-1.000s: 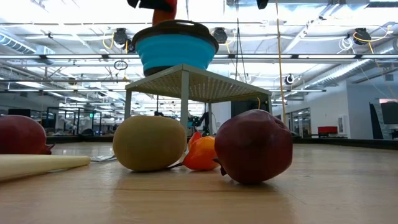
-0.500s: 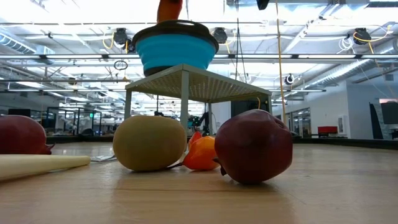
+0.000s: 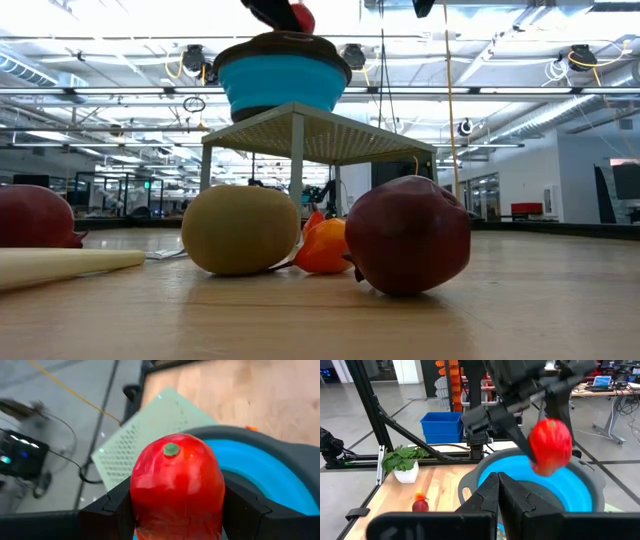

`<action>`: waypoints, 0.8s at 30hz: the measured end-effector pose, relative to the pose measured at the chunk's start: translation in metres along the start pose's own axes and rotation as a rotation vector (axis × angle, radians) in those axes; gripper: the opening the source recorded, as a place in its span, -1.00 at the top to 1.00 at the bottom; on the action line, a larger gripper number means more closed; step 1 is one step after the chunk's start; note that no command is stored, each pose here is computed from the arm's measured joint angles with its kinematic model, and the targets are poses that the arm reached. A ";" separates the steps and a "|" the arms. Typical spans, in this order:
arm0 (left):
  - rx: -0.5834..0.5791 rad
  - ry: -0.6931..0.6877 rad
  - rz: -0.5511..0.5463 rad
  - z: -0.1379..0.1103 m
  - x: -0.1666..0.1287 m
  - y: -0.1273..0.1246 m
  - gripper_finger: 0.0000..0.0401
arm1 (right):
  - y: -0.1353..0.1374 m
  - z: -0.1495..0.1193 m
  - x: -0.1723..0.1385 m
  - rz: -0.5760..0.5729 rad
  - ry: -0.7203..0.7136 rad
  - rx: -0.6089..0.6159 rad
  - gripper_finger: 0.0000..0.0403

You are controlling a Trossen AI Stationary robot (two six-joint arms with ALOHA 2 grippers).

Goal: Pick & Place Fruit
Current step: Put the mango into the blue strainer bowl

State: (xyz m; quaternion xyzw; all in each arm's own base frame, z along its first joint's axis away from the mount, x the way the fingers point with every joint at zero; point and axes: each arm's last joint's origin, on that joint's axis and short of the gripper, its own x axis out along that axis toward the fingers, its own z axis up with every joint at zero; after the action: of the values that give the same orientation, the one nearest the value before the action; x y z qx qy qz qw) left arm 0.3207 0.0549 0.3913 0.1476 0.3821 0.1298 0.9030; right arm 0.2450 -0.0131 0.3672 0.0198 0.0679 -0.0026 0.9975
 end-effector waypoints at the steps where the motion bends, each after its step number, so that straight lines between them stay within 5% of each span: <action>1: -0.008 0.016 -0.015 0.000 0.003 0.000 -0.09 | 0.000 0.001 -0.001 0.000 -0.003 -0.009 1.00; 14: -0.074 0.085 -0.102 -0.008 0.023 0.009 -0.09 | 0.002 0.005 -0.033 0.001 -0.004 -0.070 1.00; 24: -0.122 0.108 -0.154 -0.013 0.024 0.012 -0.09 | 0.003 -0.037 -0.063 0.001 -0.134 -0.045 1.00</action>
State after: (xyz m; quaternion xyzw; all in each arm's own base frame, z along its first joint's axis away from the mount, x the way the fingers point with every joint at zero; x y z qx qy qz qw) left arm 0.3258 0.0767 0.3719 0.0555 0.4318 0.0906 0.8957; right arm 0.1771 -0.0089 0.3389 -0.0026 0.0012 -0.0017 1.0000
